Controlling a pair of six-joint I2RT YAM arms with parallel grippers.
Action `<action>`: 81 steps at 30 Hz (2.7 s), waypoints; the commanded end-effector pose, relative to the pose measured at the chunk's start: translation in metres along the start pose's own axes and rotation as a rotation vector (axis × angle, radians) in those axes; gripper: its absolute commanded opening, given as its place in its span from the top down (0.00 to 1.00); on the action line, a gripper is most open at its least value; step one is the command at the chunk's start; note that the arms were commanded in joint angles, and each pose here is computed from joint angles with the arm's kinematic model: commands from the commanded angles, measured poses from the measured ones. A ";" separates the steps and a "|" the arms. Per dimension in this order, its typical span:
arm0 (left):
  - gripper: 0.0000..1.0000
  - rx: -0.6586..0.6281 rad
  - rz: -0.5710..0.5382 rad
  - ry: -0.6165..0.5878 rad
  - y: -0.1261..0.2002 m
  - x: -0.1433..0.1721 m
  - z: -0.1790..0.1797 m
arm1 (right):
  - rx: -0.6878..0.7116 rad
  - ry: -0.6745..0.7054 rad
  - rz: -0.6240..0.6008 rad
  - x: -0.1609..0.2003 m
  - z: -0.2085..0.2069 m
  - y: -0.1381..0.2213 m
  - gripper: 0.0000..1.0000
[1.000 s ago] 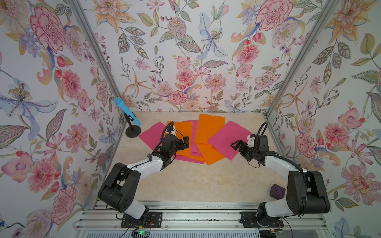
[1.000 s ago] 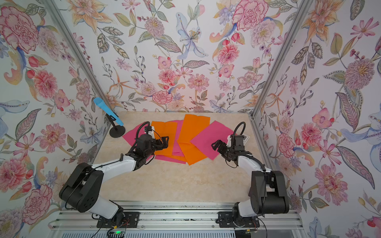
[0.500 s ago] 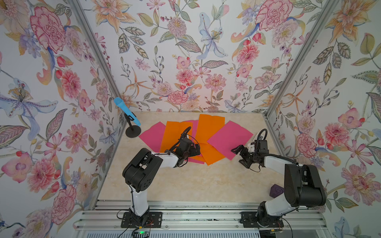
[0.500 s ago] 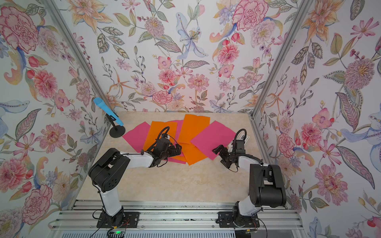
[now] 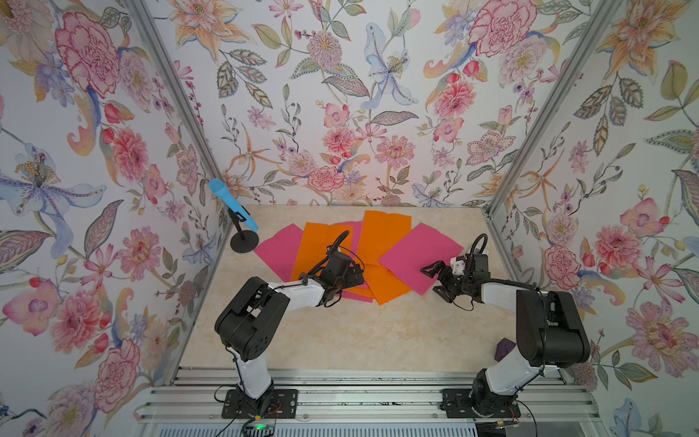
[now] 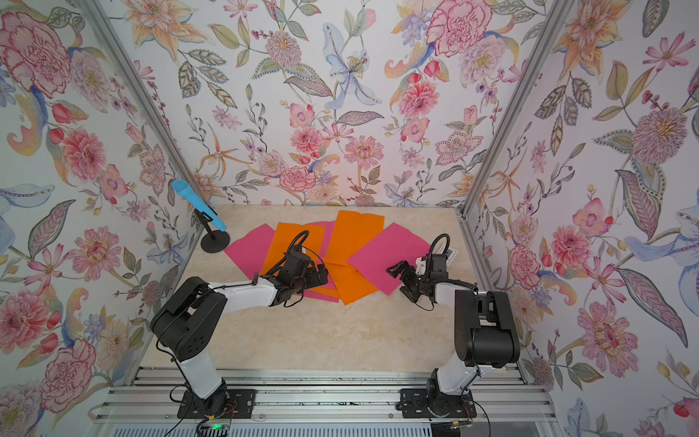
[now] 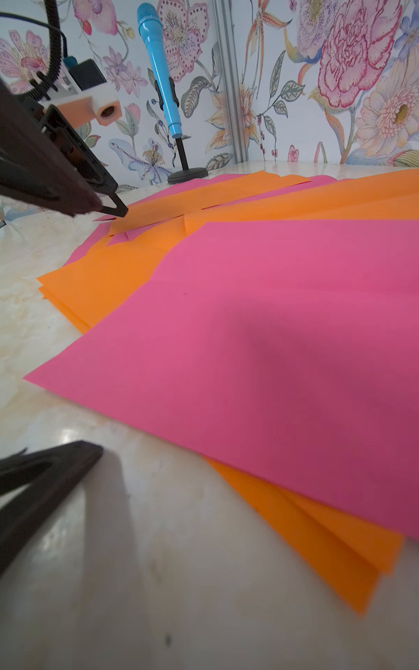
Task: Sort the scattered colored papers by color
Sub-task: Move the colored paper at the center of the board, then pick up the colored paper.
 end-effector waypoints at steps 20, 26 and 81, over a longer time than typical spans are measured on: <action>0.00 -0.105 0.053 0.130 0.009 0.035 0.042 | 0.117 -0.107 0.120 0.025 -0.022 -0.019 0.00; 0.00 -0.090 0.032 0.169 -0.020 0.017 0.043 | 0.120 -0.099 0.116 0.029 -0.020 -0.014 0.03; 0.00 0.035 -0.056 -0.101 0.031 -0.048 -0.015 | -0.250 0.266 -0.076 -0.020 0.096 0.063 1.00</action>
Point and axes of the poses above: each gripper's point midway between its finger pads, its own y axis back along the fingers, its own z axis along the line the jaws close on, x = y × z, the point moved 9 cm from there along y, back along the fingers, and after that the axes turned 14 degrees about y, right-handed, at the moved point
